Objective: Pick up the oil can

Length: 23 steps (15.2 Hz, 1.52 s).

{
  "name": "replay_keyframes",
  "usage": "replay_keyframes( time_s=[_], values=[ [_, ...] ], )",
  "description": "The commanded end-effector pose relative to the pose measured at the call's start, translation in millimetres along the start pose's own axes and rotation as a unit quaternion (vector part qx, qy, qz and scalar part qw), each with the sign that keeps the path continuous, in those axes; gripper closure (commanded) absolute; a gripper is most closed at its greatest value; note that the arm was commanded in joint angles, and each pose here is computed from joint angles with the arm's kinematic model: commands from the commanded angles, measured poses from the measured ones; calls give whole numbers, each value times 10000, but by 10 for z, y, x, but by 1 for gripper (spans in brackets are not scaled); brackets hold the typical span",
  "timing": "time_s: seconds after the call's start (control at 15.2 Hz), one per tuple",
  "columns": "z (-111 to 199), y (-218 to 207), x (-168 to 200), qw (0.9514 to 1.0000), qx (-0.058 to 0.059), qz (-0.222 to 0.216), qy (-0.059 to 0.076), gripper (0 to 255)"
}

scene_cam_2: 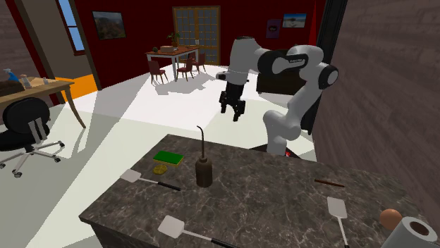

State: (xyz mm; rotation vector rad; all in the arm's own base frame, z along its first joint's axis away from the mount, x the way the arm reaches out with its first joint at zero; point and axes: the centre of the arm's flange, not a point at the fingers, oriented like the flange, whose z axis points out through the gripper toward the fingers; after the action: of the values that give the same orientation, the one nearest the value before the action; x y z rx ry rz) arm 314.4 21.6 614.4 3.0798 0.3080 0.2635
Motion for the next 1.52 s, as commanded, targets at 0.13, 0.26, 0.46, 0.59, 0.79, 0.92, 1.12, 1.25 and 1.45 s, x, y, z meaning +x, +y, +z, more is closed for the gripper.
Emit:
replay_keyframes(
  time_s=[0.13, 0.26, 0.46, 0.59, 0.79, 0.92, 1.12, 1.25, 1.45],
  values=[
    [127, 63, 182, 9984, 191, -506, 172, 0],
    [249, 102, 374, 9936, 381, -1010, 343, 0],
    [421, 116, 674, 9803, 664, -1759, 597, 0],
    [527, 94, 878, 9676, 850, -2252, 765, 0],
    [669, 15, 1184, 9426, 1123, -2977, 1011, 0],
    [753, -68, 1382, 9222, 1301, -3449, 1171, 0],
    [885, -109, 1436, 9140, 1365, -3619, 1229, 0],
    [989, -114, 1419, 9140, 1365, -3619, 1229, 0],
    [1145, -122, 1393, 9140, 1365, -3619, 1229, 0]
  ],
)
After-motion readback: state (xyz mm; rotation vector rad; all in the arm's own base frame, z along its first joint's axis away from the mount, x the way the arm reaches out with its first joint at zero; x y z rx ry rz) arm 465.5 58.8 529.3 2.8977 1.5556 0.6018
